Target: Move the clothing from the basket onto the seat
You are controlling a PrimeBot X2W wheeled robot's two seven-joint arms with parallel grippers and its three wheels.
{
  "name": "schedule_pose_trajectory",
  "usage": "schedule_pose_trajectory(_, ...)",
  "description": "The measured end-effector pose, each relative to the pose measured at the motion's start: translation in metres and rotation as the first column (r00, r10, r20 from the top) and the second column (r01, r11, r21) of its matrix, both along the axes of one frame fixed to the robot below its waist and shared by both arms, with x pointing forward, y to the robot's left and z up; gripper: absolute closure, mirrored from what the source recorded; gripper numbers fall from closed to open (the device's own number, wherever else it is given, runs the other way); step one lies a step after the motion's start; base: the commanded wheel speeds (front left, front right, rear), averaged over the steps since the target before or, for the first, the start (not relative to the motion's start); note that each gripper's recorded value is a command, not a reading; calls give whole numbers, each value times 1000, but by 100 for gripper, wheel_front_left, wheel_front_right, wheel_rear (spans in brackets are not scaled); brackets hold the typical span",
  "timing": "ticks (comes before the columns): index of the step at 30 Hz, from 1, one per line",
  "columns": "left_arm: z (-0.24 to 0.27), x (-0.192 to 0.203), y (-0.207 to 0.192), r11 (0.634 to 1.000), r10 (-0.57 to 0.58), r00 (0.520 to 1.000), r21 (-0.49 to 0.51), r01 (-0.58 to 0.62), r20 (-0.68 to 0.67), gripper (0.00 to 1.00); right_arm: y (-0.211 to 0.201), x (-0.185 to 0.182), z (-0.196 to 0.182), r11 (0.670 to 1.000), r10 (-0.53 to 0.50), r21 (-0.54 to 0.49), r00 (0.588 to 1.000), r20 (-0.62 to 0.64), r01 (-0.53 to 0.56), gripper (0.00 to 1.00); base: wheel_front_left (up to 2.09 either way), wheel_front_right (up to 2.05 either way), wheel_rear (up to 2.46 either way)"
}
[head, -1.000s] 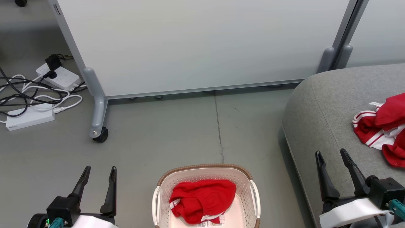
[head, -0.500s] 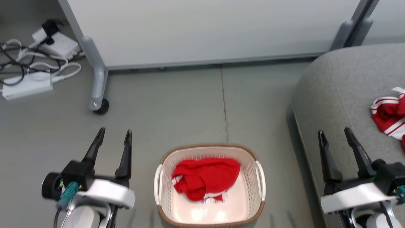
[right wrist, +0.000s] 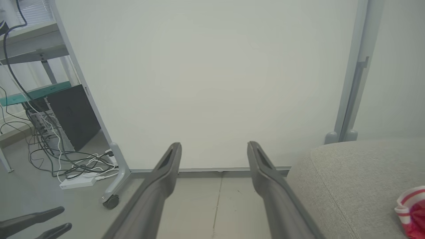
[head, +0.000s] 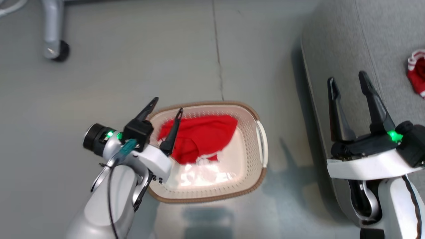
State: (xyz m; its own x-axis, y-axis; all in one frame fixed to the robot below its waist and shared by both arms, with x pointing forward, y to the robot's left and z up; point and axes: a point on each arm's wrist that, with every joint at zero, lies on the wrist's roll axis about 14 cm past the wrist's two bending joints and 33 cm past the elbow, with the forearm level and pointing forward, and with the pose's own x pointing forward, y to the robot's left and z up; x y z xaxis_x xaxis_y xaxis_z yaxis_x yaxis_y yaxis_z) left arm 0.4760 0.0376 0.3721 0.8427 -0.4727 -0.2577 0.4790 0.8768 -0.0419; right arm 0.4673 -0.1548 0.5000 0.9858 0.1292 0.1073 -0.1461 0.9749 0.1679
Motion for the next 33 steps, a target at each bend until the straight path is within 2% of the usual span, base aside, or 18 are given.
schedule_pose_trajectory(6,-73,-5,-48,972,-201,967,89,217,-157,0,-15,15,-28,999,-37,5,999,-37,37,0,0,0,0)
schedule_pose_trajectory(14,-166,-19,-83,868,-381,853,179,463,-356,0,-38,25,-63,996,-86,8,991,-101,87,0,0,0,0)
schedule_pose_trajectory(27,-294,-64,-96,649,-477,627,233,724,-616,0,-78,20,-100,983,-186,-40,965,-186,181,0,0,0,0)
schedule_pose_trajectory(28,-294,-64,-96,649,-477,627,233,724,-616,0,-78,20,-100,983,-186,-40,965,-186,181,0,0,0,0)
schedule_pose_trajectory(30,-305,-72,-98,618,-486,601,236,750,-635,0,-82,17,-108,981,-196,-51,958,-208,190,0,0,0,0)
schedule_pose_trajectory(33,-318,-73,-93,582,-473,589,270,767,-656,0,-84,15,-116,979,-205,-60,952,-226,197,0,0,0,0)
